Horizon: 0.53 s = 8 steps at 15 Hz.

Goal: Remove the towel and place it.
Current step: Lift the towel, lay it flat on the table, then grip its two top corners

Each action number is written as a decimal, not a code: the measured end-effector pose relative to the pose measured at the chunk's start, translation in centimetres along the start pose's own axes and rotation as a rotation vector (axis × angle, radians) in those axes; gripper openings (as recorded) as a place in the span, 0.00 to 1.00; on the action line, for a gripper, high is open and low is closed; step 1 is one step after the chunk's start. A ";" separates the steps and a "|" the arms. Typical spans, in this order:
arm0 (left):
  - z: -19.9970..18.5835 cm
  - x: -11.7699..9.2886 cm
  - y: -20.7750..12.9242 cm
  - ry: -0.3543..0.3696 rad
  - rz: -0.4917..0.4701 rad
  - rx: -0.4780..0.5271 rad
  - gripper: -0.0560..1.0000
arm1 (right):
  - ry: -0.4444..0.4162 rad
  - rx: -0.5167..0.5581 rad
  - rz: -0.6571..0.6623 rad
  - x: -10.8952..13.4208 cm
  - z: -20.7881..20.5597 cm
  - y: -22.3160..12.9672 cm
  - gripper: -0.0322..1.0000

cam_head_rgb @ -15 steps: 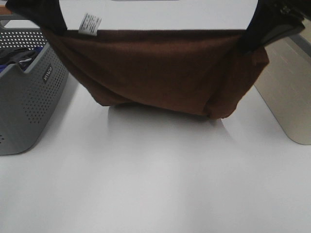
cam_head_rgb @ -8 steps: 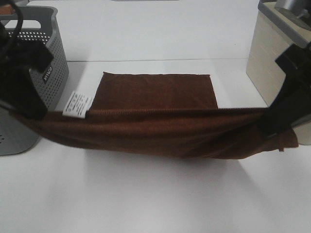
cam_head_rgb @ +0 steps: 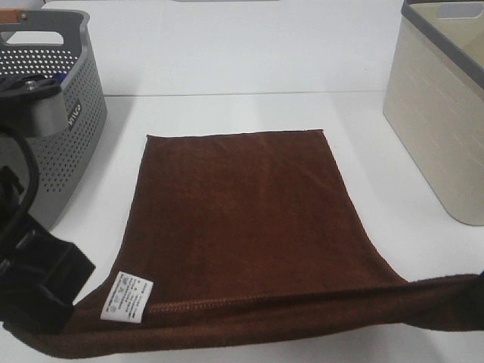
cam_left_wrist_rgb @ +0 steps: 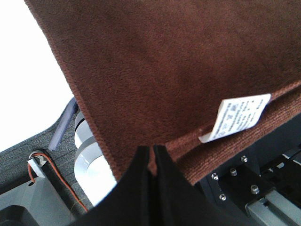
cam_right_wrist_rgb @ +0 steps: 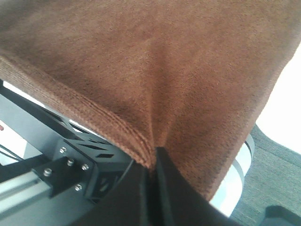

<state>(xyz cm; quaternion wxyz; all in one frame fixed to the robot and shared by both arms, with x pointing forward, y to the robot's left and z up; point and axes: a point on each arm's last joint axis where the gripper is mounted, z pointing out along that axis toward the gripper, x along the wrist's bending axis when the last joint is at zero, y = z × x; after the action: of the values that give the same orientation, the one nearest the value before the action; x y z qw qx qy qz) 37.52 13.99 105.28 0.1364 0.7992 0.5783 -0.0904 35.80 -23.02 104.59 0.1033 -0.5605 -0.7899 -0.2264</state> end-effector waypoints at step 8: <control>0.4 -0.1 -1.4 0.131 -0.016 0.068 0.53 | -0.103 0.002 0.005 -0.9 -0.1 -1.5 0.36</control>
<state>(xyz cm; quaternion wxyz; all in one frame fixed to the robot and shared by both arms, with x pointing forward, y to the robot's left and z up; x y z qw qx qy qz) 36.13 14.21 104.71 0.0704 0.8029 0.5890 -0.0585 34.77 -24.23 103.89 0.0637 -0.5733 -0.7929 -0.1963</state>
